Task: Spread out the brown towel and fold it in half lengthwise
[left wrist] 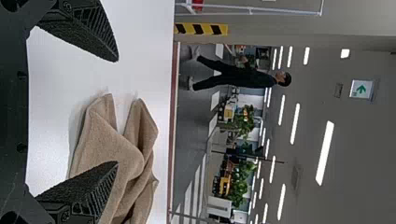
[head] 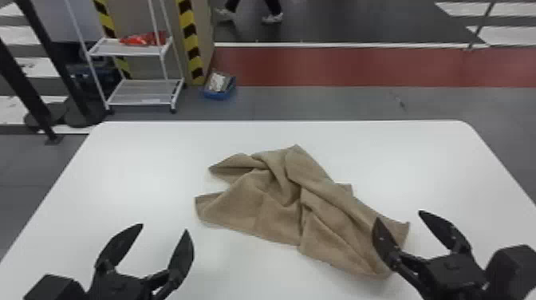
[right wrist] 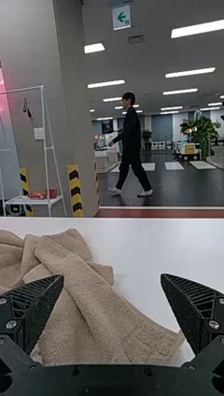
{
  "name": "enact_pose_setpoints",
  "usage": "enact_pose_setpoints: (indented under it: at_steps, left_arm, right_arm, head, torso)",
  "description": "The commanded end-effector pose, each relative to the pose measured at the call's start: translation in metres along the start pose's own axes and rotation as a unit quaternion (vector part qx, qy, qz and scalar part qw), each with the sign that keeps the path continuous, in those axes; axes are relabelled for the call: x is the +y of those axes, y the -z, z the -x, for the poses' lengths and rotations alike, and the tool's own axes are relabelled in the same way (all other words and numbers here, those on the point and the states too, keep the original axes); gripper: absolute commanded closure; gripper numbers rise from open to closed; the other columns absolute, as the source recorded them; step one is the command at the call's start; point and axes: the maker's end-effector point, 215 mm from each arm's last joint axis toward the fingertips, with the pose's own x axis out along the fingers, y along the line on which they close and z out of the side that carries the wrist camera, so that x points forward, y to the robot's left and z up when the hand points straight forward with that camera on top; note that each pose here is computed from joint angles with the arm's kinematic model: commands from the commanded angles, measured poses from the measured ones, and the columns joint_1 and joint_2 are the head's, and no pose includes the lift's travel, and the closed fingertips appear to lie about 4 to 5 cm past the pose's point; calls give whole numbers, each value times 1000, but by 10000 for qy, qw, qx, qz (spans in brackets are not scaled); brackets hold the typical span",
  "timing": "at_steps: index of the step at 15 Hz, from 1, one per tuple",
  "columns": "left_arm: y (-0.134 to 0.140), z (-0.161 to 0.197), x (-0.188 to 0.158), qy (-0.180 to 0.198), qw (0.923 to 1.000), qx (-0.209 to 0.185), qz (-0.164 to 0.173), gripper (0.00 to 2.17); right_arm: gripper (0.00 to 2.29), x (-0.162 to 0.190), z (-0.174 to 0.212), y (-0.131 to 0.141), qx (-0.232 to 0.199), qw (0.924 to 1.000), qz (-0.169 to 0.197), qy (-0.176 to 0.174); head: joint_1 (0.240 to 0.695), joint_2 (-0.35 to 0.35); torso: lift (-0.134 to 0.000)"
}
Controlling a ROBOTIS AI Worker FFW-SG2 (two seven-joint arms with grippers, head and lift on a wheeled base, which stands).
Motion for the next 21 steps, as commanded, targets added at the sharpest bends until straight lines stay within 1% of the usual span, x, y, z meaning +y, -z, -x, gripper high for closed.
enact_pose_setpoints:
  at_steps: [1, 10, 12, 13, 16, 18, 19, 21]
  left_arm:
    - [1, 0, 0, -9, 10000, 9, 14, 100]
    - [3, 0, 1, -17, 10000, 23, 15, 100]
    - [3, 0, 1, -25, 10000, 23, 15, 100]
    - [3, 0, 1, -25, 10000, 23, 15, 100]
    - [5, 0, 1, -19, 10000, 38, 19, 100]
    - [4, -1, 1, -13, 10000, 30, 22, 100]
    - [5, -1, 0, -6, 10000, 32, 20, 100]
    - [4, -2, -1, 1, 10000, 26, 15, 100]
  right_arm:
    - [124, -1, 0, 1, 5, 10000, -5, 7]
    - [124, -3, 0, 1, -1, 10000, 6, 29]
    - [124, -8, 2, 1, 4, 10000, 7, 70]
    - [124, -14, 3, 2, 17, 9999, 8, 119]
    - [127, -51, 11, 11, 82, 9990, -59, 430]
    - [127, -71, 15, 21, 175, 9980, -70, 602]
    - [124, -79, 13, 26, 196, 9975, -86, 671]
    - [134, -87, 10, 40, 338, 9966, -176, 732]
  head:
    - [695, 17]
    - [695, 13]
    - [695, 13]
    - [695, 12]
    - [695, -4]
    - [695, -32]
    - [695, -61]
    - [695, -85]
  torso:
    - [-124]
    - [-124]
    - [-124]
    - [-124]
    - [-124]
    - [-124]
    - [-124]
    - [-124]
